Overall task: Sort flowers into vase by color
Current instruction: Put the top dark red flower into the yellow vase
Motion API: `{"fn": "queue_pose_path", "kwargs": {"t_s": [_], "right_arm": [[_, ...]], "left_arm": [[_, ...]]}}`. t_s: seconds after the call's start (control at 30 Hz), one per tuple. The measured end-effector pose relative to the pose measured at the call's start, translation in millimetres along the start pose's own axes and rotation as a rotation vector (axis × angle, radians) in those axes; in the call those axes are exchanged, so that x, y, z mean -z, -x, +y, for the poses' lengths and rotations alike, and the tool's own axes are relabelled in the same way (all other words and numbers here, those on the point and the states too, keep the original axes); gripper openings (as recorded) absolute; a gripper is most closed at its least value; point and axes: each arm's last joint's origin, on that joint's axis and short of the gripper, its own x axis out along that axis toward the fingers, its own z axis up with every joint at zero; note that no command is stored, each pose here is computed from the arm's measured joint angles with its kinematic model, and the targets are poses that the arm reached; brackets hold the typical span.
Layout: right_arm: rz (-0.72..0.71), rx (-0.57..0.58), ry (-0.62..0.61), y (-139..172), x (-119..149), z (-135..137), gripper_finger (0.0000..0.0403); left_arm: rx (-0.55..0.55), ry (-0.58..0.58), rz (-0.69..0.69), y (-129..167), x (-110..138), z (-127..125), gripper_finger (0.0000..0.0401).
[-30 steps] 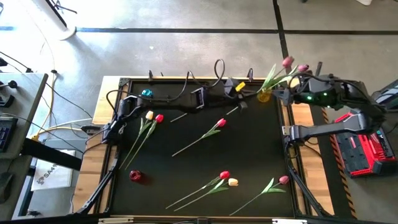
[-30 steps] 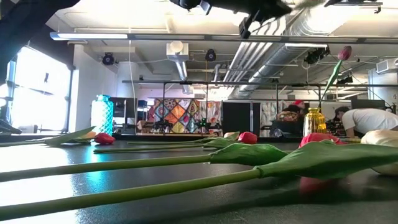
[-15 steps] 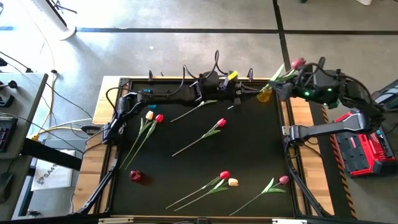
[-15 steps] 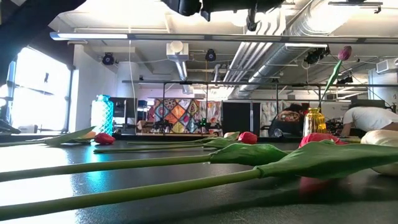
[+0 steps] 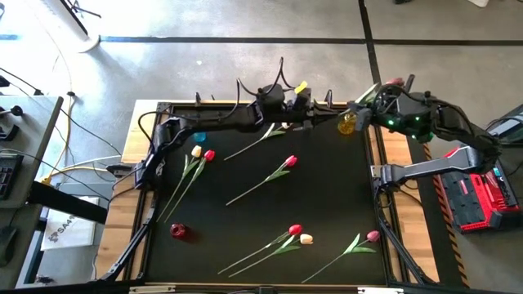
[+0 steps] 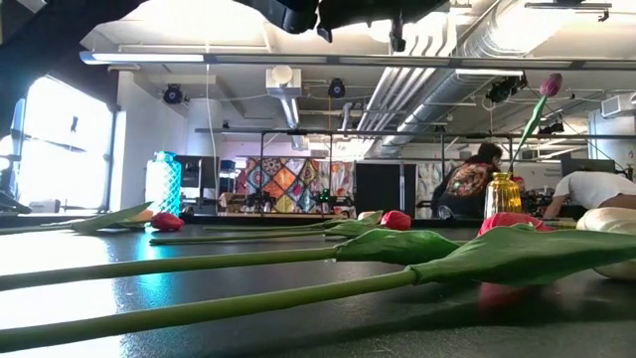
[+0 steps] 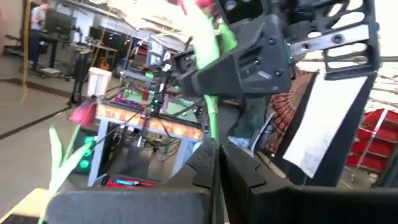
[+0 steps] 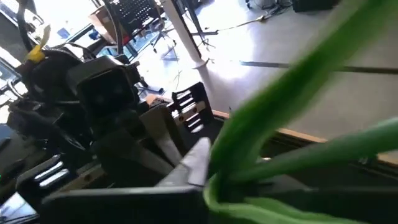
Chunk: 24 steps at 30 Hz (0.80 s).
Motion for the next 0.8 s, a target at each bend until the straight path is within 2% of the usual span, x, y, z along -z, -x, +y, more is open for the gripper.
{"fn": "queue_pose_path", "kwargs": {"t_s": [0.2,0.37,0.53,0.63,0.8], "right_arm": [[-0.055,0.173,0.083,-1.5,-0.5,-10.3,0.0014],[-0.013,0.457,0.17,-9.8,4.5,-30.5,0.0007],[0.088,0.679,0.206,-28.1,6.6,-46.2,0.0004],[0.134,0.731,0.204,-42.6,4.4,-50.8,0.0003],[0.159,0.749,0.206,-62.8,-1.1,-54.0,0.0006]], "left_arm": [[-0.076,0.025,0.129,6.0,8.6,18.9,0.0067],[-0.143,0.026,0.286,13.5,21.2,33.2,0.0109],[-0.163,0.0,0.352,17.5,26.1,39.0,0.0119],[-0.176,0.021,0.369,18.5,27.6,40.1,0.0117],[-0.203,0.032,0.39,20.0,29.7,41.5,0.0116]]}}
